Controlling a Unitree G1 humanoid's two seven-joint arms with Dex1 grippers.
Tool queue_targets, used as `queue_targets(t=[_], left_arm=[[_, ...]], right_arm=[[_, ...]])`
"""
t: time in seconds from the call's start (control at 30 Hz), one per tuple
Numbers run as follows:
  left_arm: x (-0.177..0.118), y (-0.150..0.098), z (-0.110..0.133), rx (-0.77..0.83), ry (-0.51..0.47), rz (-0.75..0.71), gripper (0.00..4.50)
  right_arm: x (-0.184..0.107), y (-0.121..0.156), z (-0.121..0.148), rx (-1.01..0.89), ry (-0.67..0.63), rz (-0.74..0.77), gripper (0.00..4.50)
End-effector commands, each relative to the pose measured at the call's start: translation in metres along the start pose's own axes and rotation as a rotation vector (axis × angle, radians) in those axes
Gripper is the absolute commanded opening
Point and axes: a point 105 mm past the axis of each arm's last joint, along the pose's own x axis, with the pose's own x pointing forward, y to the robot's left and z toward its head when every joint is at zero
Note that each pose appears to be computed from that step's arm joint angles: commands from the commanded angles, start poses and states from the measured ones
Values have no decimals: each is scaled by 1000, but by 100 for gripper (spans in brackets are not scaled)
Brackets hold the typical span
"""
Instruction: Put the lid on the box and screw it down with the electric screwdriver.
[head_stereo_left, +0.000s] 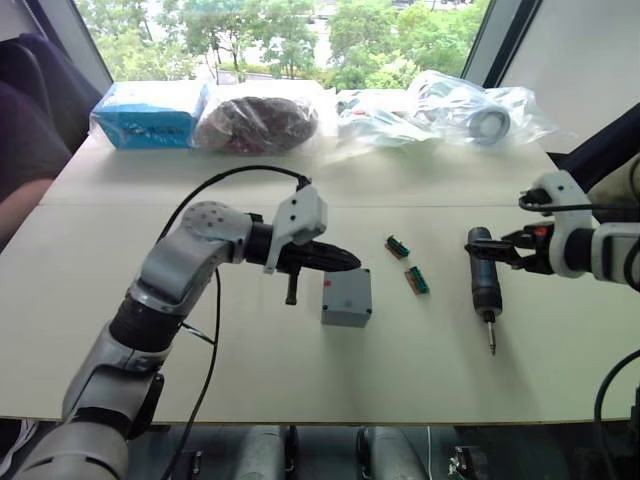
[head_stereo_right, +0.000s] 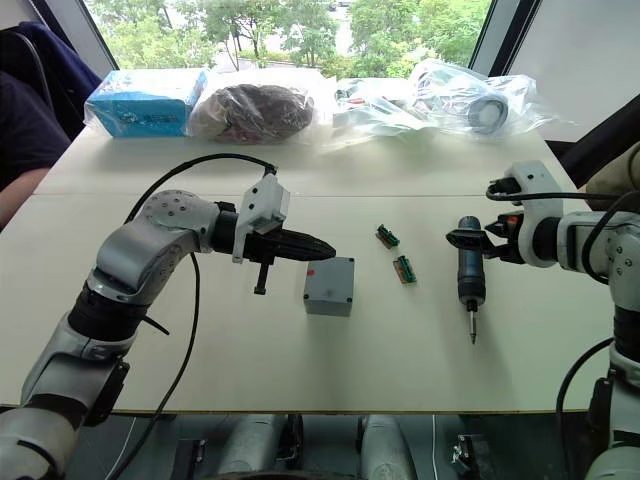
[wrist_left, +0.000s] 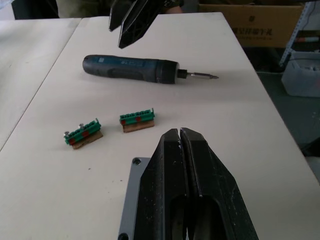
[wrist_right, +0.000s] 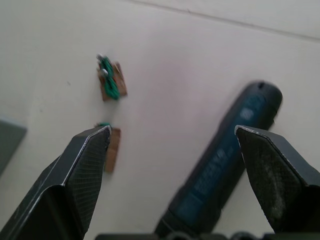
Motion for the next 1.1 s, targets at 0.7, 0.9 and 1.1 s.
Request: queue_targets(t=[0.7, 0.9, 1.1], left_arm=[[22, -24, 0, 5, -43, 21, 0], [23, -20, -15, -11, -8, 52, 0], [23, -18, -15, -17, -15, 71, 0]], right_arm=[[35, -26, -42, 124, 381, 33, 434], [48, -25, -48, 34, 444, 32, 405], [49, -27, -63, -15, 513, 22, 225]])
